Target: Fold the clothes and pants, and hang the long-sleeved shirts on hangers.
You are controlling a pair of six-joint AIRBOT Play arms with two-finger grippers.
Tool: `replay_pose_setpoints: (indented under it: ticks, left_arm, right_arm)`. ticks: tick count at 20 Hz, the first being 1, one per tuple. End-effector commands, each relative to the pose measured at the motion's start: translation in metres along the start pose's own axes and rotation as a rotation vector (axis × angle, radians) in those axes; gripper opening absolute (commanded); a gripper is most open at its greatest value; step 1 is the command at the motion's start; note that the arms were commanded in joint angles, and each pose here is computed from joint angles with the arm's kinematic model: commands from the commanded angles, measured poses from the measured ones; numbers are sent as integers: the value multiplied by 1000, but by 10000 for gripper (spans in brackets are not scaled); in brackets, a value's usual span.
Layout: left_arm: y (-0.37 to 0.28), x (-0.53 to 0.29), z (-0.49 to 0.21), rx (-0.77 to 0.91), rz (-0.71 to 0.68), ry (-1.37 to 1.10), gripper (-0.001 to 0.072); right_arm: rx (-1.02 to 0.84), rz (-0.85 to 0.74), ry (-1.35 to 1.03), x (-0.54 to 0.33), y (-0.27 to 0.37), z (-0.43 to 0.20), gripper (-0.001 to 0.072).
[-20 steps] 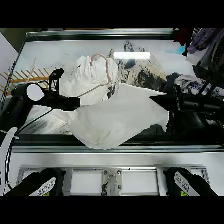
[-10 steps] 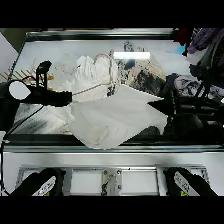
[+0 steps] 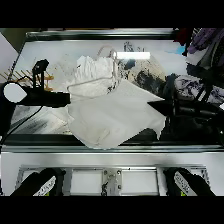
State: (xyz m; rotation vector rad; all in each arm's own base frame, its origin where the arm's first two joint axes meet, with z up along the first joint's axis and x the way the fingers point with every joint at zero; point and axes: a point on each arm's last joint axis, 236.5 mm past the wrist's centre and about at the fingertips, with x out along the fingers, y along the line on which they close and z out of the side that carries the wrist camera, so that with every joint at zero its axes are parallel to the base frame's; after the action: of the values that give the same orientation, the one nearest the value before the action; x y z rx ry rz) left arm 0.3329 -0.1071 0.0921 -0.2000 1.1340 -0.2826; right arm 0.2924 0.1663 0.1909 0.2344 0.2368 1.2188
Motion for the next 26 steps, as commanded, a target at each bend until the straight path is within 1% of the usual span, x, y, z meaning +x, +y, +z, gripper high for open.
replay_pose_setpoints:
  ticks: [1, 3, 6, 11, 15, 22, 26]
  left_arm:
    - [-26, 7, -3, 45, -49, 9, 15]
    - [-36, 9, -2, 71, -61, -5, 15]
    - [-35, 8, 4, 69, -58, -27, 15]
    - [-9, 4, 14, 6, -24, -52, 15]
    - [4, 2, 18, -25, -8, -64, 15]
    - [4, 2, 19, -22, -8, -71, 15]
    - [-1, 2, 19, -28, -24, -69, 15]
  right_arm:
    - [-28, -131, -91, -4, -20, 26, 10]
    - [-31, -138, -130, -6, -18, 38, 10]
    - [-33, -119, -191, -8, -10, 53, 9]
    - [-7, 19, -176, -5, 23, 50, 10]
    - [14, 67, -157, -5, 34, 46, 9]
    - [24, 54, -105, -3, 31, 33, 9]
    - [4, 8, -193, -6, 20, 54, 9]
